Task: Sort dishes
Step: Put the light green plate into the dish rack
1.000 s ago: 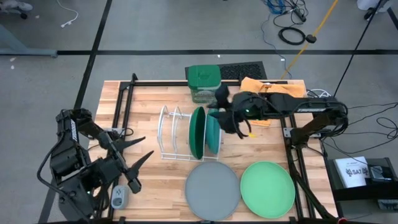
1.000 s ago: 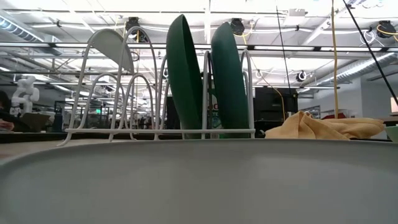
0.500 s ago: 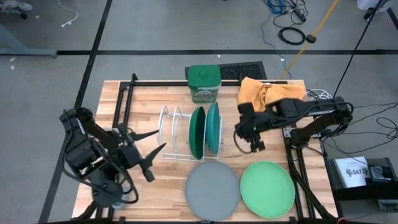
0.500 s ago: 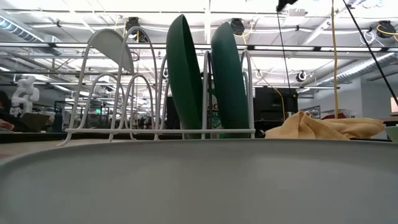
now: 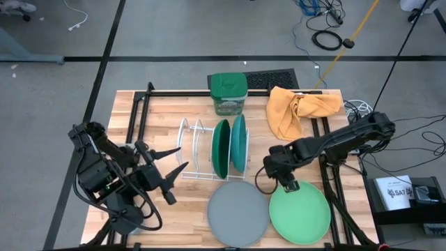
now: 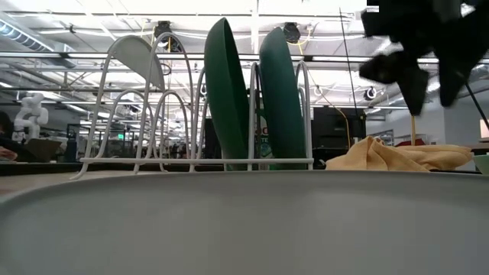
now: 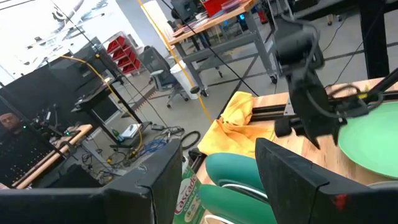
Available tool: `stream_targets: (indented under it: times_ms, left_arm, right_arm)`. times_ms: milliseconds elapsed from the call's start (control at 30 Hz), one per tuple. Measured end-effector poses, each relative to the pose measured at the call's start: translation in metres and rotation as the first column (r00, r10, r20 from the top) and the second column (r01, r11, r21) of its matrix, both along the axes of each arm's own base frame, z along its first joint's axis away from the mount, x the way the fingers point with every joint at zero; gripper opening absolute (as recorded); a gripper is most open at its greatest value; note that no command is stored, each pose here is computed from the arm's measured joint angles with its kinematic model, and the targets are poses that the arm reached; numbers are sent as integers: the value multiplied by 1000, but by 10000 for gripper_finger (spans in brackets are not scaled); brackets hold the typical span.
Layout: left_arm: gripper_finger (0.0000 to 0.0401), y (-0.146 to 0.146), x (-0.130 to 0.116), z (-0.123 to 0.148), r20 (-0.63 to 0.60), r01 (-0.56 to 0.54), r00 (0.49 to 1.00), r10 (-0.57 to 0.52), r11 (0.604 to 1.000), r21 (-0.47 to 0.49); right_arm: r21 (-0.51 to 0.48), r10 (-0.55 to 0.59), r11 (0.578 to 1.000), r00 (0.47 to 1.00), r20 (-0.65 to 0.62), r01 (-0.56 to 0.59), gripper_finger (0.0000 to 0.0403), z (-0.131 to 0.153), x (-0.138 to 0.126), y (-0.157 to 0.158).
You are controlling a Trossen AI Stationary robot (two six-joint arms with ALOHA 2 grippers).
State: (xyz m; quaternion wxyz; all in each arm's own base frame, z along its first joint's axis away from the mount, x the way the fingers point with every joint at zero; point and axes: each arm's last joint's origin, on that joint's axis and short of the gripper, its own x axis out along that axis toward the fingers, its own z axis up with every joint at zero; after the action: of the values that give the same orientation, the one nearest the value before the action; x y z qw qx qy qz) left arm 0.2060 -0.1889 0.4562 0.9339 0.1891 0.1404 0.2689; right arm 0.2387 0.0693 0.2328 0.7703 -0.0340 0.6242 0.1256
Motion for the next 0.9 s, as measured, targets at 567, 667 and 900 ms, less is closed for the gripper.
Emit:
stream_targets:
  times_ms: [567,667,900]
  left_arm:
    - [203,0,0,0,4,0,1000,0,1000,-5]
    - [203,0,0,0,4,0,1000,0,1000,-4]
    - [203,0,0,0,4,0,1000,0,1000,-4]
  right_arm:
    - [167,59,984,998,-18,-55,160,-61,-17,2]
    - [169,62,984,998,-15,-58,159,-65,-19,2]
    - [166,77,983,997,-6,-75,114,-71,-21,3]
